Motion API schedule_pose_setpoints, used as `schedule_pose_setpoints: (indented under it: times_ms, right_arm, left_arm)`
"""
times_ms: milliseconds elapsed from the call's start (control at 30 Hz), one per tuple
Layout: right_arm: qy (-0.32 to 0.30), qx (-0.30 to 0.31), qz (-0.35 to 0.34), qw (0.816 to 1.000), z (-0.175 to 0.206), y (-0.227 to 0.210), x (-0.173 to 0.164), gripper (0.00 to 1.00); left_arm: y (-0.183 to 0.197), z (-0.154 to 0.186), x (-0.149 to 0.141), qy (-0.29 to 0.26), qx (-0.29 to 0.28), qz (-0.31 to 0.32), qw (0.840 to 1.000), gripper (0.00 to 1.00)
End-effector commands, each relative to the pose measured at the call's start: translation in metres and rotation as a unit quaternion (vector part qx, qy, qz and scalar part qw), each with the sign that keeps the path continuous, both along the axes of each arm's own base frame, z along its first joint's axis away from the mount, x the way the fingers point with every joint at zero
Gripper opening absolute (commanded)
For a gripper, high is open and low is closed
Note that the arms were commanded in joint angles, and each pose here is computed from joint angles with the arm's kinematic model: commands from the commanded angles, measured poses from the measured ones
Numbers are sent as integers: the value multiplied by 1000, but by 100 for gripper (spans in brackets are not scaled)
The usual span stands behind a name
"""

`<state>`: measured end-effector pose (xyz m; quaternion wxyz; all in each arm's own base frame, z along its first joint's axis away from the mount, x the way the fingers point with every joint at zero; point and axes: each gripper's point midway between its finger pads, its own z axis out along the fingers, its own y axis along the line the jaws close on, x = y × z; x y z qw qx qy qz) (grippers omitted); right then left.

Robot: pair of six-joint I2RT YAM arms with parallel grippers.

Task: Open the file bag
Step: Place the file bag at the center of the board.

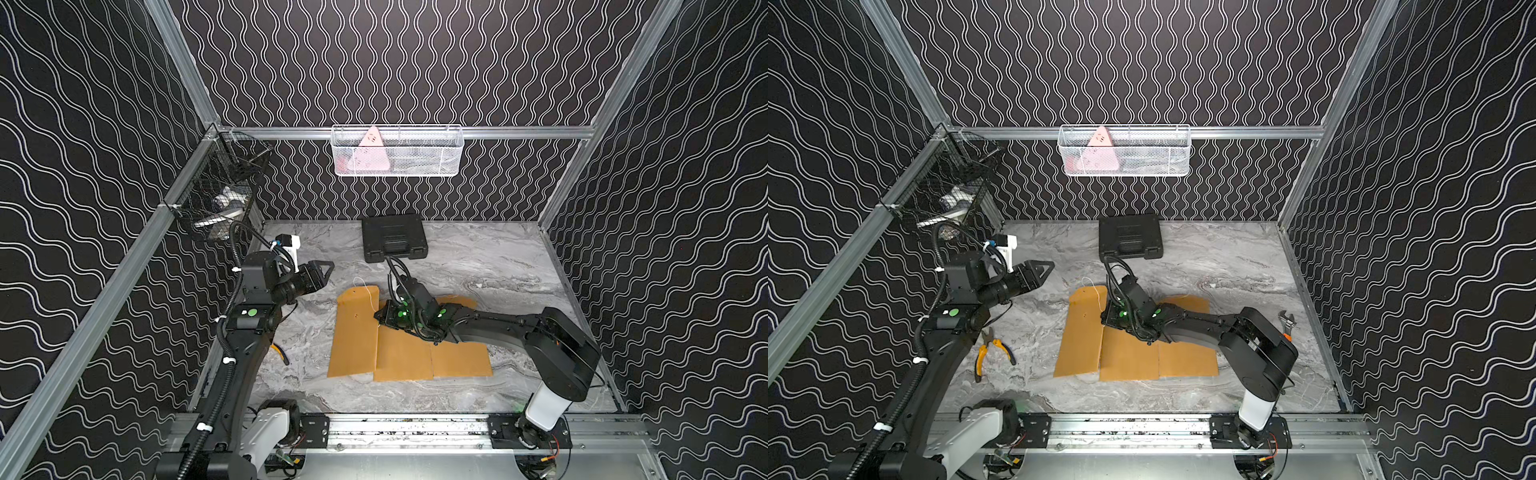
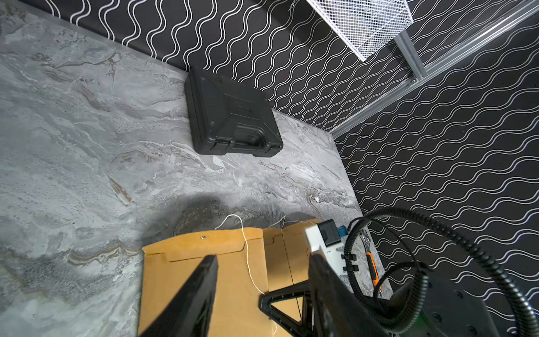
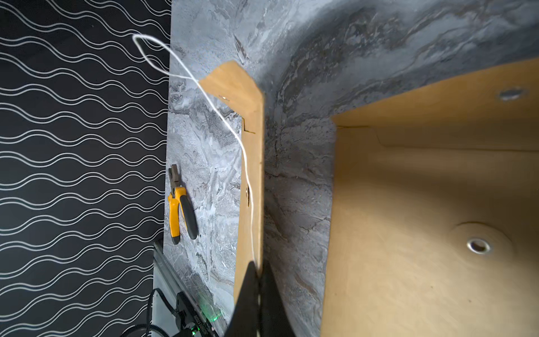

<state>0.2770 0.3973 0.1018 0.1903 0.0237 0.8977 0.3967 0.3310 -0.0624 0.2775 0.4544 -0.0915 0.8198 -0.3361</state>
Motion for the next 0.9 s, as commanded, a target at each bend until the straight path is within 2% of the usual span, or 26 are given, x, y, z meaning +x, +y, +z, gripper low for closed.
schedule_pose_setpoints:
  times_ms: [0,633,867]
  right_arm:
    - [0,25,-6,1000,4,11,4,0]
    - [26,27,7,999,-24,26,1,0]
    - [30,20,0,999,-30,23,1,6]
  left_arm:
    - [0,4,2,-12,-7,-7,1000,54]
    - [6,0,5,-7,-24,-3,1000,54]
    - [6,0,5,-7,-26,-3,1000,54]
